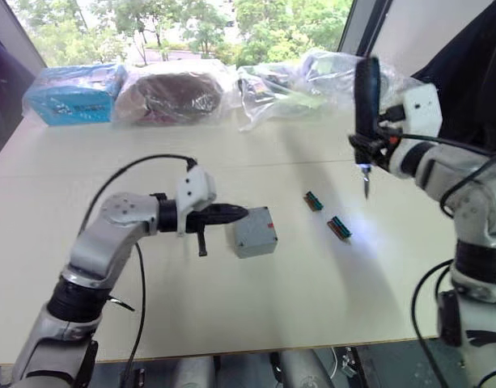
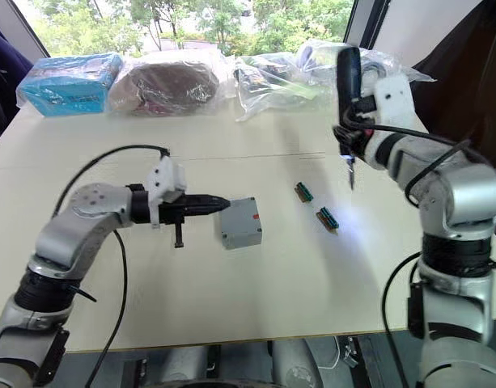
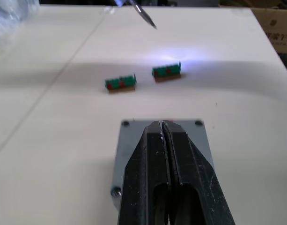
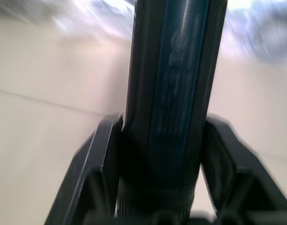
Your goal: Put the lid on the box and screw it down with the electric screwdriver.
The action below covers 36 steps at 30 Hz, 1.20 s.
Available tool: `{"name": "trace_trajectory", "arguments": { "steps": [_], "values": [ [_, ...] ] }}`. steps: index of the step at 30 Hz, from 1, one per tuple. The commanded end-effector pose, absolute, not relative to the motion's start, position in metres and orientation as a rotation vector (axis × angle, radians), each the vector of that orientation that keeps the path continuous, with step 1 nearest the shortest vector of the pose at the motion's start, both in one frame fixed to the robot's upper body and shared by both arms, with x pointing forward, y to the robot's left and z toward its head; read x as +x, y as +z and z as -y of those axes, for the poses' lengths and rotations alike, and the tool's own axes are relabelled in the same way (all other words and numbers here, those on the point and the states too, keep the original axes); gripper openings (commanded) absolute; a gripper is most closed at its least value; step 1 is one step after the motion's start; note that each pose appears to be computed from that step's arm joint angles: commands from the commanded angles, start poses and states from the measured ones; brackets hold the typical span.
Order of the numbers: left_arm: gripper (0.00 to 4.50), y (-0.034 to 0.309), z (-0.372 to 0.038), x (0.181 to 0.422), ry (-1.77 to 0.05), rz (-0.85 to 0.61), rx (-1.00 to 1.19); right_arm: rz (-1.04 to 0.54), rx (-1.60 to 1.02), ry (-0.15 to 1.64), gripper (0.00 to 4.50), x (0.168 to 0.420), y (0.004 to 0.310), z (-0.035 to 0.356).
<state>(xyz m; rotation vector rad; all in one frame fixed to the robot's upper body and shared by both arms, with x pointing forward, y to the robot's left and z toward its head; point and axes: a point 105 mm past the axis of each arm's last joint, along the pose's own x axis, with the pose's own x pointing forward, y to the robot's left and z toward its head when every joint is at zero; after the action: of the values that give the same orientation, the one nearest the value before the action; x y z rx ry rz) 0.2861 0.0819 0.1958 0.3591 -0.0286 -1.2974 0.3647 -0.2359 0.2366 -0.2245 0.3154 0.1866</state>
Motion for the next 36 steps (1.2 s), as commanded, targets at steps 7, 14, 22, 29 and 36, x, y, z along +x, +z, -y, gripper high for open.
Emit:
{"name": "trace_trajectory", "arguments": {
  "steps": [7, 14, 22, 29, 36],
  "values": [
    [0.00, 0.221, -0.086, 0.276, -1.288, 0.091, 0.369, -0.679, -0.190, 0.169, 1.83, 0.359, 0.191, 0.269],
    [0.00, 0.228, -0.087, 0.270, -1.294, 0.081, 0.349, -0.832, -0.089, 0.153, 1.83, 0.361, 0.150, 0.269],
    [0.00, 0.229, -0.090, 0.269, -1.298, 0.059, 0.351, -0.815, -0.067, 0.160, 4.42, 0.363, 0.157, 0.265],
    [0.00, 0.218, -0.108, 0.275, -1.227, -0.027, 0.374, -0.565, -0.296, 0.280, 4.47, 0.359, 0.219, 0.255],
    [0.97, 0.202, -0.150, 0.269, -1.142, -0.175, 0.411, -0.348, -0.272, 0.754, 4.50, 0.294, 0.272, 0.207]
  ]
}}
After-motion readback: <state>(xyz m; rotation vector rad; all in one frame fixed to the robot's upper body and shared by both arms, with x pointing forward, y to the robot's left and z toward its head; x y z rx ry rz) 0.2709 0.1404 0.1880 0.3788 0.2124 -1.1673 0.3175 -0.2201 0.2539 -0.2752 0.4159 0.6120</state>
